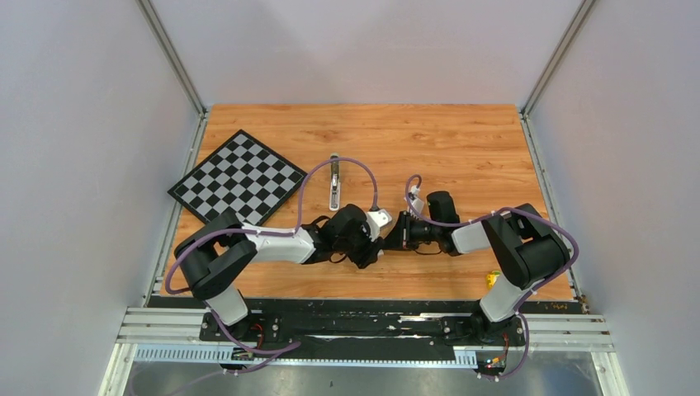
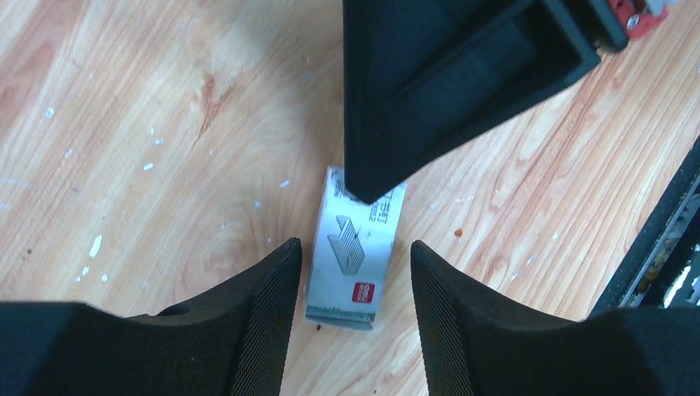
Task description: Load the staples into the stapler
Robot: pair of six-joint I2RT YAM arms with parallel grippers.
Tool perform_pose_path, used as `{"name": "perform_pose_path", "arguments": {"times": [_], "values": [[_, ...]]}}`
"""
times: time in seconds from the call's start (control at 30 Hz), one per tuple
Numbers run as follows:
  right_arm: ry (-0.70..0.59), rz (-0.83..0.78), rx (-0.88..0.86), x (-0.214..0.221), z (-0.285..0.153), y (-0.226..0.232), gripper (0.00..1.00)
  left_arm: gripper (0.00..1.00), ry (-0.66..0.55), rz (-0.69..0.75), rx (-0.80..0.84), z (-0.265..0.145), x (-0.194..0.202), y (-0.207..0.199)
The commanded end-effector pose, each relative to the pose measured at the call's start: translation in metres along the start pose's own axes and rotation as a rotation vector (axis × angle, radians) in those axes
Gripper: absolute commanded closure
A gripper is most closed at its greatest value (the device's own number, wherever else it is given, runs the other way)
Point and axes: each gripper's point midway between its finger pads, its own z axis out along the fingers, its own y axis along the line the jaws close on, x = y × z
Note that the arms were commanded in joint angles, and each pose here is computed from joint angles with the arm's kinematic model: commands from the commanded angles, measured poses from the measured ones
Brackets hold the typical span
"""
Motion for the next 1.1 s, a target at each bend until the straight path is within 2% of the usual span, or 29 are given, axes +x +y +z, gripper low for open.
{"name": "perform_pose_path", "arguments": {"times": [0.0,0.2,0.43,1.07], "values": [[0.005,0.007,-0.019,0.002,-0.002,-0.003,0.89,0.45,0.066,-0.023,-0.025,-0.012,0.028,0.0],[0.005,0.01,-0.024,0.002,-0.003,-0.005,1.0,0.41,0.073,-0.032,-0.059,-0.023,0.038,0.004],[0.0,0.008,-0.028,0.001,-0.005,-0.006,1.0,0.4,0.096,-0.008,-0.096,-0.029,0.048,0.012],[0.023,0.003,-0.05,0.003,-0.005,-0.003,1.0,0.38,0.112,0.041,-0.082,-0.02,0.044,0.013]]}}
